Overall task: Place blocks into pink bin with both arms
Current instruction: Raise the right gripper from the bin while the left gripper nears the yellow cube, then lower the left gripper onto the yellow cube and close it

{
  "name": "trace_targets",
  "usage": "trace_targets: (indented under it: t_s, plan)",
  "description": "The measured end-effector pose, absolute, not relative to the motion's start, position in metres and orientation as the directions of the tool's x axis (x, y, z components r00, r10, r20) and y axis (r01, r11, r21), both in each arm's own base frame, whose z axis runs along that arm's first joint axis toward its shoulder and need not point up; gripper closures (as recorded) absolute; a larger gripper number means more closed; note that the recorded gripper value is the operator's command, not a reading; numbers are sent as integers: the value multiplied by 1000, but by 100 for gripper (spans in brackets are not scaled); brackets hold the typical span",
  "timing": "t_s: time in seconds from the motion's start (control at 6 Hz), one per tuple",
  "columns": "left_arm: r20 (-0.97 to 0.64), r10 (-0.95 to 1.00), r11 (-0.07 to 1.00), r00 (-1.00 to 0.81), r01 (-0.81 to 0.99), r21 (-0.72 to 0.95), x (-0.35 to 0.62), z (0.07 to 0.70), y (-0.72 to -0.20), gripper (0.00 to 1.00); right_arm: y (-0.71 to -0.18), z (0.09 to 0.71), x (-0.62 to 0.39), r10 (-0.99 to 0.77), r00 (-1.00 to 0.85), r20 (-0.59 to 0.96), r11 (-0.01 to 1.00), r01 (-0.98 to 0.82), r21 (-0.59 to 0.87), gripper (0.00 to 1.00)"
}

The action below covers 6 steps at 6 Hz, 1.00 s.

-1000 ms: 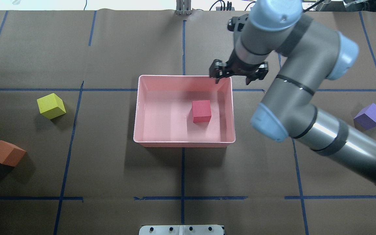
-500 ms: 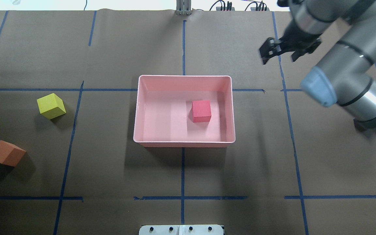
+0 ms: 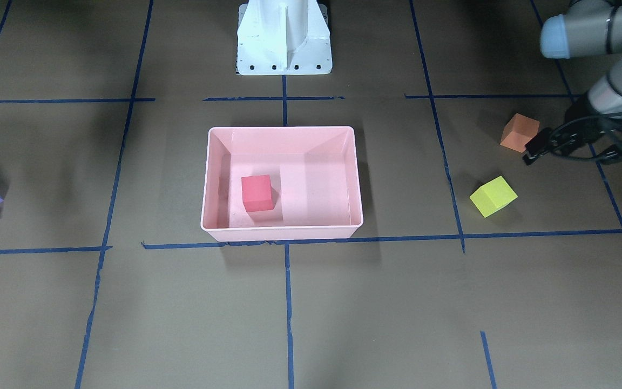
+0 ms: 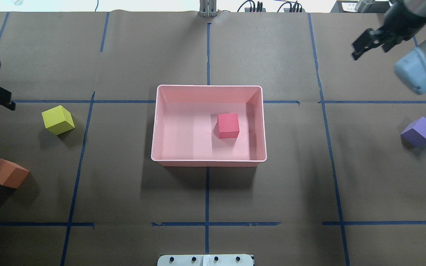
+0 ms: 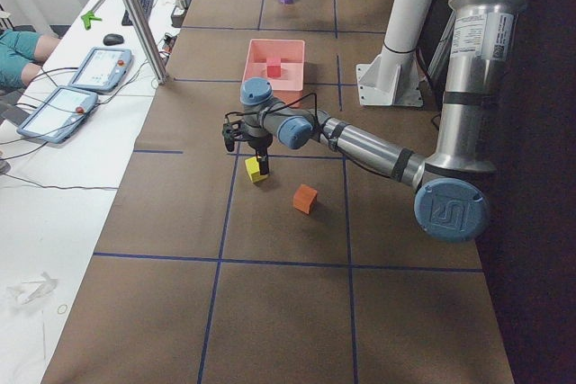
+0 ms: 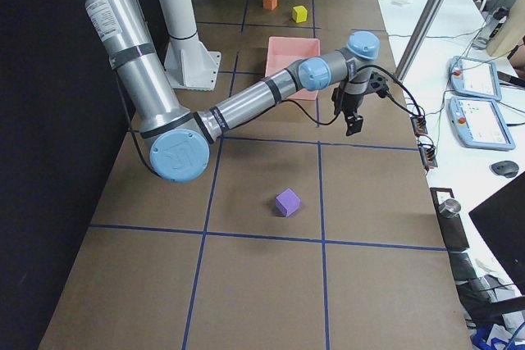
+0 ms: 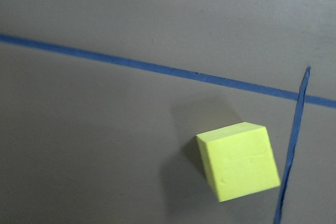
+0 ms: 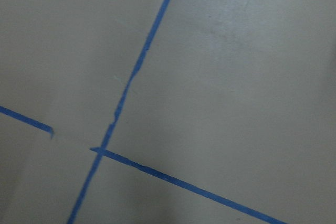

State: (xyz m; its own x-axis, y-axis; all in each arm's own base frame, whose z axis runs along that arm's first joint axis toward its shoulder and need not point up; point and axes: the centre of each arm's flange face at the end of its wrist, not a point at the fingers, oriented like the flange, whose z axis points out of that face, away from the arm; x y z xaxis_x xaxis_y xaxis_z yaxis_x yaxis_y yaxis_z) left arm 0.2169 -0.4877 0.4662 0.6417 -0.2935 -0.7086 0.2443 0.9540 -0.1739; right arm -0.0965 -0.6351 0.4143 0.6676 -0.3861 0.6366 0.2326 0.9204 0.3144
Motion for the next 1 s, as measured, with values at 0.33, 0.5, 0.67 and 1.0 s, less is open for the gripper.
trace_targets:
  t_s: [0.33, 0.5, 0.67, 1.0]
  plan:
    - [-677, -348, 935, 648, 294, -198, 262, 467, -493, 0, -646, 461, -34, -446, 644, 622, 893, 277, 354, 0]
    - [-676, -349, 934, 649, 297, -197, 273, 474, -501, 0, -646, 471, -22, -454, 641, 619, 889, 282, 360, 0]
    - [-678, -347, 935, 648, 297, -194, 280, 483, -510, 0, -645, 474, -17, -456, 639, 619, 888, 283, 362, 0]
    - [-681, -345, 936, 646, 296, -193, 288, 495, -519, 0, -644, 477, -15, -455, 638, 621, 889, 283, 361, 0]
